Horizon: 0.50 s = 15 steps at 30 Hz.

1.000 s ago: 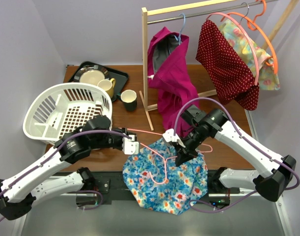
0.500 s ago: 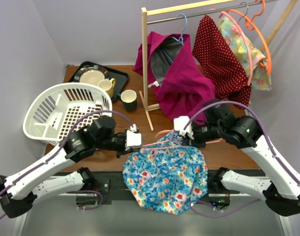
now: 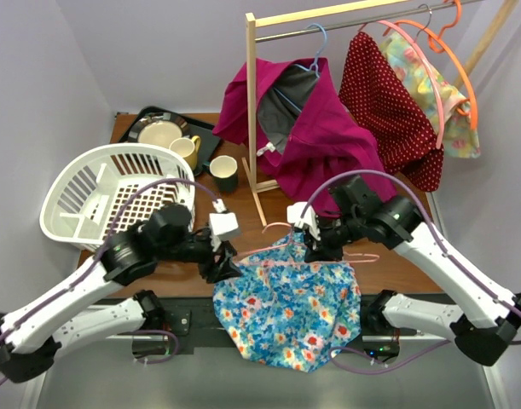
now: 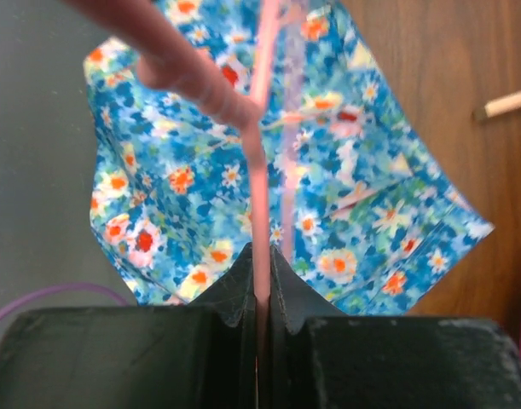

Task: Place the skirt on the hanger
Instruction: Pass the hanger from the left arm to the right

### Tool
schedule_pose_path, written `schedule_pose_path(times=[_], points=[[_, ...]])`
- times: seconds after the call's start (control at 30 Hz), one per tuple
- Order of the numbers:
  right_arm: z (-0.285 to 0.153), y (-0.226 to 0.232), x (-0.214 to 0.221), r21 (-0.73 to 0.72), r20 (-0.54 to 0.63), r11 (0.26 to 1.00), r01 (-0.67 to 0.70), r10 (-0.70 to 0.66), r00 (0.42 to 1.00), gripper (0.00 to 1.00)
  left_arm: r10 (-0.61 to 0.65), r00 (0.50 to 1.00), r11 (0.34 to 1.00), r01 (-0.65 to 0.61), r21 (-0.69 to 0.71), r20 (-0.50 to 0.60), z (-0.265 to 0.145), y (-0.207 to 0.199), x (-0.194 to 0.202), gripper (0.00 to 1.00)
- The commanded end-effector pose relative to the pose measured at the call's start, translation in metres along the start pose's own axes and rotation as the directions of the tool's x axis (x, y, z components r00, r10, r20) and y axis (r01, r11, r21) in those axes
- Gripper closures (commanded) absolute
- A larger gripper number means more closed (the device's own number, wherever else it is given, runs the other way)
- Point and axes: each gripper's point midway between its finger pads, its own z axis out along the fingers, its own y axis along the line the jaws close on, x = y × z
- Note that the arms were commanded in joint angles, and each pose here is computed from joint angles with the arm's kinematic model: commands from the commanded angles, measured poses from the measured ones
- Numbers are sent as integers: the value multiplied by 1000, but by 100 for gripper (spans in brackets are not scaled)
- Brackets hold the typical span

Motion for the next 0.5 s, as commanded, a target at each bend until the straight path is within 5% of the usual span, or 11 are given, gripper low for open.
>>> schedule_pose_path(times=[0.0, 0.13, 0.33, 0.47], points=[[24, -7, 8, -42, -18, 994, -103, 103, 995, 100, 21, 961, 983, 30, -181, 276, -48, 9, -55, 33], [46, -5, 9, -148, -53, 971, -186, 180, 982, 100, 26, 926, 976, 58, -210, 376, -78, 3, -60, 26], [68, -7, 6, -279, -127, 925, -257, 230, 965, 100, -191, 946, 973, 218, -77, 260, -48, -10, -23, 26], [68, 8, -10, -423, -99, 868, -261, 241, 965, 100, -199, 945, 977, 213, -27, 261, -43, -17, -19, 26]])
